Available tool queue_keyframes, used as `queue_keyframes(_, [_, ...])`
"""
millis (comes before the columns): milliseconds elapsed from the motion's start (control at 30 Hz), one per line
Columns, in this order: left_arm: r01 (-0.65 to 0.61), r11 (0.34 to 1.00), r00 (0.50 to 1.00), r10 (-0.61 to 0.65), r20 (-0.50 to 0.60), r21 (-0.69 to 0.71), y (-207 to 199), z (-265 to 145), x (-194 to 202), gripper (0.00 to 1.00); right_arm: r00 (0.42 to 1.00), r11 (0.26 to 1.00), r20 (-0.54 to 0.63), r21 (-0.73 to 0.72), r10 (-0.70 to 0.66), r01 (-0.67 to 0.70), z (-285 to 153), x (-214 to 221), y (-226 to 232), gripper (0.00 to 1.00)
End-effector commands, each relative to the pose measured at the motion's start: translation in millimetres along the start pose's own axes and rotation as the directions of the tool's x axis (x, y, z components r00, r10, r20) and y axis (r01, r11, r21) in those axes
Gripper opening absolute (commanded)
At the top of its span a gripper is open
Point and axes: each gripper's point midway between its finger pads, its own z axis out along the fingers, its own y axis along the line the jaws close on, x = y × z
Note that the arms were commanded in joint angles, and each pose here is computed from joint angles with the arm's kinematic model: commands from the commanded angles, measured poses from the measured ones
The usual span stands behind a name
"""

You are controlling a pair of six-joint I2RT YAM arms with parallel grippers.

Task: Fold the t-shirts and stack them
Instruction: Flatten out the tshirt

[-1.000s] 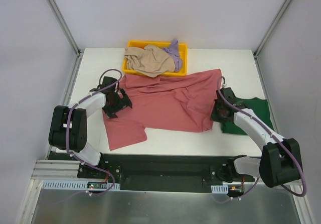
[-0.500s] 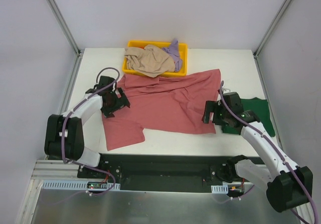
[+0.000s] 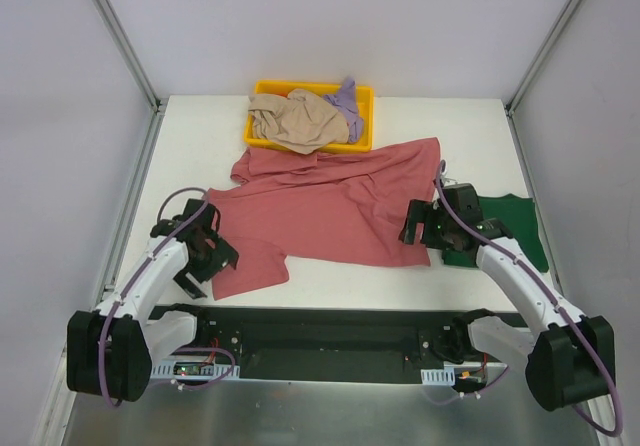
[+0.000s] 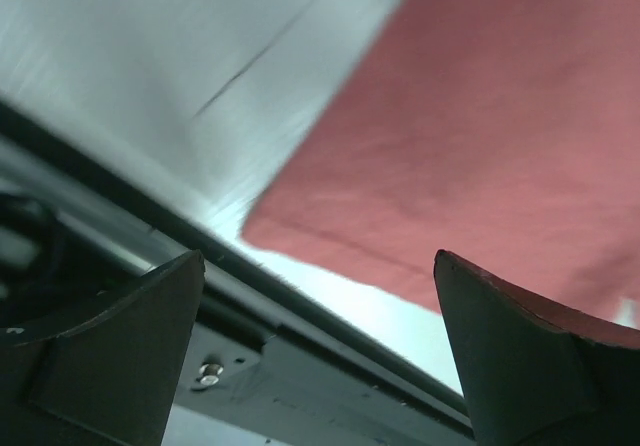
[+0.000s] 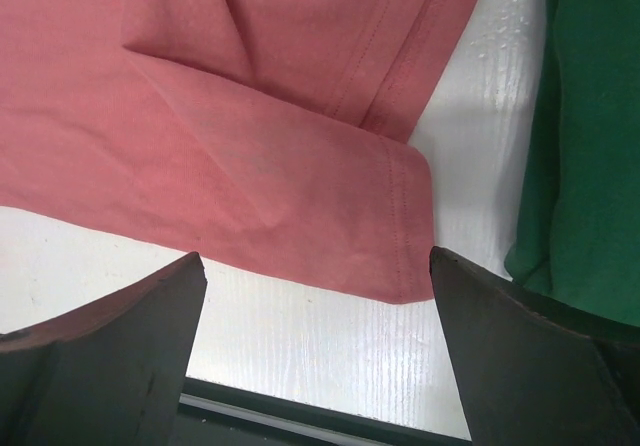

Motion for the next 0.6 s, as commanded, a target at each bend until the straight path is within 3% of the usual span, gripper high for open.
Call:
queue_keyframes(0, [0.175,0.973,0.981,-0.185,-0.051,-0.153,44.4,0.0,31.7,0.94,1.0,0.998,0.006,-0.055,-0.005,0.006,2.3,-10.5,8.2,0.96])
queue_keyframes(133, [0.228,0.963,0.97,-0.237,-0.049,-0.145,49.9,7.4,39.1,0.87,1.0,0.996,-0.013,-0.084,0.007,-0.008,5.7,-8.9,10.7,0.96])
queue_keyframes(333, [0.212,0.965,0.977,-0.212,0.018,-0.155,48.6,11.9,23.4,0.68,1.0,0.996,-0.015,-0.082,0.016,-0.017,6.6,-6.9,7.7,0.96])
queue_keyframes(400, [0.21,0.963,0.977,-0.211,0.015,-0.167,48.4,17.4,23.5,0.57,1.0,0.997,-0.011,-0.077,0.021,-0.022,6.4,-7.9,6.3,0.96])
queue_keyframes(567, [0.199,0.963,0.98,-0.2,0.01,-0.182,40.8,34.5,18.9,0.47,0.999,0.997,-0.014,-0.068,0.031,-0.032,6.4,-7.0,3.4,0.96])
